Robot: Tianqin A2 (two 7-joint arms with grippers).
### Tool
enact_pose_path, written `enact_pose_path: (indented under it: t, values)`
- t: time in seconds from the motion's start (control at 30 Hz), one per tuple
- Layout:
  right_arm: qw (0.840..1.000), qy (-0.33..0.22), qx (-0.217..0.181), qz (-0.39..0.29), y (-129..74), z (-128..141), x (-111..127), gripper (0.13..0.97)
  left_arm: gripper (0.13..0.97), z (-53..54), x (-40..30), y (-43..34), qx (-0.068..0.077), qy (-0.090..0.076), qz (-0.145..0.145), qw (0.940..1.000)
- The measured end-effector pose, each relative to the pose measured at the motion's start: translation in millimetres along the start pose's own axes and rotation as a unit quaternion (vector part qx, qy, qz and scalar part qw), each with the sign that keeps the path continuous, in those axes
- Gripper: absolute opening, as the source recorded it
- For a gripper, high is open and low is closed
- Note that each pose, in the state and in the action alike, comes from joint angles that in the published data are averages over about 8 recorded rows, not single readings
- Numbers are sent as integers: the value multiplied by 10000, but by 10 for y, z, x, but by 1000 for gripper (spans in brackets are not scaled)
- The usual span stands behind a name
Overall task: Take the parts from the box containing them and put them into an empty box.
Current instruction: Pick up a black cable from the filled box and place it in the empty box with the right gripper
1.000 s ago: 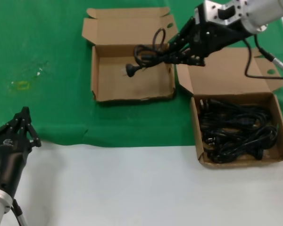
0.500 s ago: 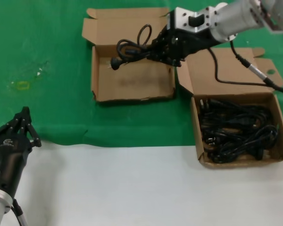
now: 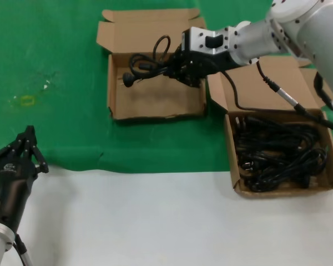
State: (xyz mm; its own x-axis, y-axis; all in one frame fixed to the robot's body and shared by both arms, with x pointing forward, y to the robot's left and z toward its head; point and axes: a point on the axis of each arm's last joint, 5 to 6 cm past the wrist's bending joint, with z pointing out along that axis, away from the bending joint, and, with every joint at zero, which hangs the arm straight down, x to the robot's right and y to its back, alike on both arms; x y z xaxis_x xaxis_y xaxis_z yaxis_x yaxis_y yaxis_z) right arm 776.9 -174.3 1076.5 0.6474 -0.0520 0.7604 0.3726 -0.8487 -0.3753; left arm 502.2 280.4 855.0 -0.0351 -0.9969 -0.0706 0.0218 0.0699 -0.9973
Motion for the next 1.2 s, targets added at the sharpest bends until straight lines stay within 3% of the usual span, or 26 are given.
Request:
enact_pose_path:
  t: [0.7,1.0,1.2]
  values:
    - [9995,320,-4,-61,-39,183,-158,222,144,0,0,0,0,0,0,10000]
    - [9991,407,8,-85,-51,213,-180,279,144,0,0,0,0,0,0,10000]
    - [9988,485,30,-62,-48,207,-168,373,144,0,0,0,0,0,0,10000]
